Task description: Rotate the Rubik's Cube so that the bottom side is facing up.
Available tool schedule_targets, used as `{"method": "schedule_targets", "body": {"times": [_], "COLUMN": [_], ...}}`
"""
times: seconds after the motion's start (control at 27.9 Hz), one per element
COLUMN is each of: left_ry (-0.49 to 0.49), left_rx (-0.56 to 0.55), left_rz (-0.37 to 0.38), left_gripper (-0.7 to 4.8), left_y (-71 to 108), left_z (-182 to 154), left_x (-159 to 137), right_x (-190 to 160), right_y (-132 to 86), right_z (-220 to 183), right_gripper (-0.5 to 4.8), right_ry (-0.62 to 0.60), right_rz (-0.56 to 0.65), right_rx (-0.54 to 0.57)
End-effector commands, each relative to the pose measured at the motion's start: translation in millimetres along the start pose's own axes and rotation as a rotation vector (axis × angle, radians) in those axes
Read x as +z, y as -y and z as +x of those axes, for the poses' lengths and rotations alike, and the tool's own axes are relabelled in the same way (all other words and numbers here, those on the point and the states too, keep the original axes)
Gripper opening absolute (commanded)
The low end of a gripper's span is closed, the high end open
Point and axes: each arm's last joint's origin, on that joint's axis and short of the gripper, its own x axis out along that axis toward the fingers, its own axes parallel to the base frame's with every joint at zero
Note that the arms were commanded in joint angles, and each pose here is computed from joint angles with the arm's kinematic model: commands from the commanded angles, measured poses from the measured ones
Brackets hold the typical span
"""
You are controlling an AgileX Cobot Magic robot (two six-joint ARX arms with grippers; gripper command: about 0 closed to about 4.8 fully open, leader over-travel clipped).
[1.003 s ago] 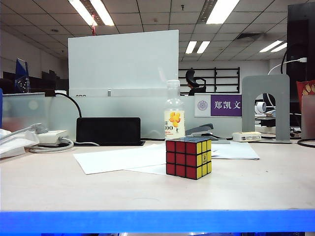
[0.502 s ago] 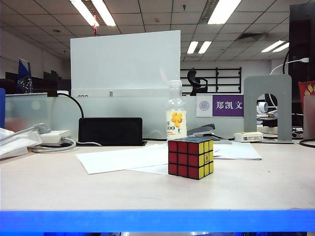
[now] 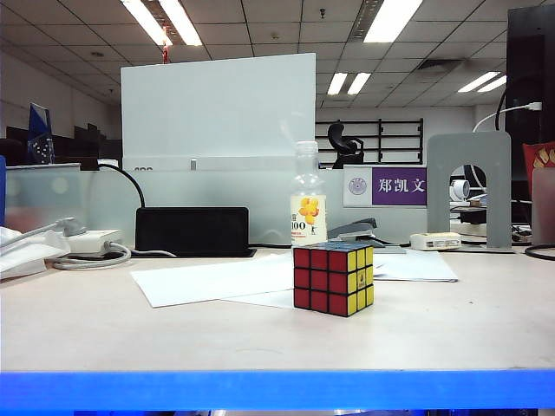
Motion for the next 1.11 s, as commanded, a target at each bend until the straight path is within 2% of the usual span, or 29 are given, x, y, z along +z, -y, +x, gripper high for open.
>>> {"method": "schedule_targets", "body": {"times": [0.04,0.18,0.32,0.47,0.61,0.72,0.82,0.93,1.04,1.11], "left_ry": [0.163,0.294,0.428,0.566,0.692,0.694,0.649,0.619,0.606,0.613], "left_rx": [-0.049,-0.140,-0.167,-0.256,-0.283,-0.224,-0.127,-0.015,0.119,0.160], "left_rz": [-0.109,-0.186,-0.130,-0.080,-0.122,-0.145,-0.154,-0.179,-0.245,-0.296], "left_gripper": [-0.06,-0.06,-0.06,-0.06,-0.06,-0.06,-0.06,-0.06,-0.06,-0.06], "left_y": [7.3,19.2,32.6,47.0,54.5,52.7,44.4,31.3,12.1,-0.9], "left_z": [13.9,34.6,57.4,75.9,93.9,109.0,123.2,133.5,139.6,141.3], "left_x": [-8.4,-22.8,-32.8,-37.2,-44.2,-54.8,-64.2,-69.7,-71.7,-72.1], "right_x": [-1.0,-1.0,-1.0,-1.0,-1.0,-0.9,-0.9,-0.9,-0.9,-0.9], "right_y": [0.3,0.3,0.3,0.3,0.3,0.3,0.3,0.4,0.3,0.4], "right_z": [0.7,0.7,0.6,0.6,0.6,0.6,0.7,0.7,0.7,0.7], "right_gripper": [0.71,0.71,0.71,0.71,0.72,0.72,0.71,0.71,0.71,0.72], "right_ry": [0.008,0.008,0.009,0.008,0.009,0.009,0.009,0.009,0.009,0.009], "right_rz": [0.001,0.001,0.001,0.001,0.001,0.001,0.001,0.001,0.001,0.001], "right_rx": [0.004,0.004,0.004,0.004,0.004,0.003,0.003,0.003,0.003,0.003]}}
